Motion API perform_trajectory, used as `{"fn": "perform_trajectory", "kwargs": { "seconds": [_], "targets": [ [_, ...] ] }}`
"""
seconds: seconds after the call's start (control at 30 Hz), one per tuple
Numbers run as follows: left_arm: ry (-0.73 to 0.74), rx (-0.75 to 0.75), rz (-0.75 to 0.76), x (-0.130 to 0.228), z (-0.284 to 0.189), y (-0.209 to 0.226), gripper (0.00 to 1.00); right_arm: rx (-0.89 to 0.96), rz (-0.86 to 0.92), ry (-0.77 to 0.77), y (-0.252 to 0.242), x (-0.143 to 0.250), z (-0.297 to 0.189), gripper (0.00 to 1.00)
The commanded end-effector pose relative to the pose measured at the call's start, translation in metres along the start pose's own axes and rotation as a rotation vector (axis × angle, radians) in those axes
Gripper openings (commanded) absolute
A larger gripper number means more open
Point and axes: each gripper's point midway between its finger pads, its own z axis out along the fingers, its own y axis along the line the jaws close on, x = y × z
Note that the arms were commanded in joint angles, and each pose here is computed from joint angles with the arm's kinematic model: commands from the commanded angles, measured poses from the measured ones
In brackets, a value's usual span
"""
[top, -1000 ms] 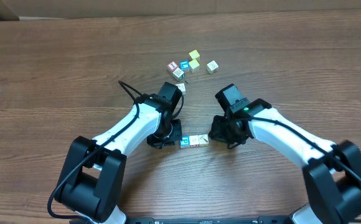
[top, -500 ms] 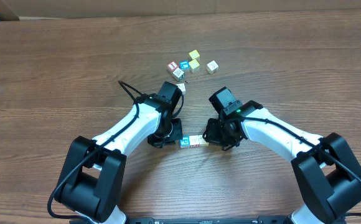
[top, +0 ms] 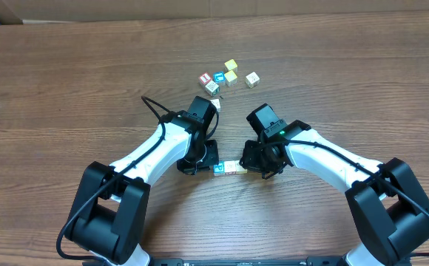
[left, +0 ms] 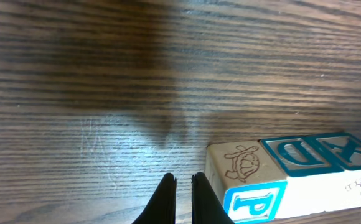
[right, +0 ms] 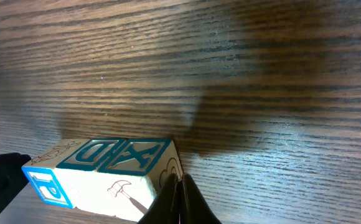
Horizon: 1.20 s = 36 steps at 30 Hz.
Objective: Flip 3 blocks
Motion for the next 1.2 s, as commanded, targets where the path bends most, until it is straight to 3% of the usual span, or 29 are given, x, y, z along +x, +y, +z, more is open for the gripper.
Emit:
{"fn": "perform_trajectory", "kwargs": {
  "seconds": [0.0, 0.73, 1.17],
  "targets": [
    [0.019, 0.011, -0.012, 0.004, 0.005, -0.003, 0.04, -0.003, 0.001, 0.006, 0.001, 0.002, 0.002, 0.04],
    [0.039, -0.007, 0.029, 0.013, 0.007, -0.007, 0.04, -0.003, 0.022, 0.007, 0.001, 0.003, 0.002, 0.04],
    [-0.013, 0.019, 0.038, 0.001, 0.007, -0.014, 0.04, -0.025, 0.015, 0.031, 0.008, 0.009, 0.002, 0.04]
  ]
}}
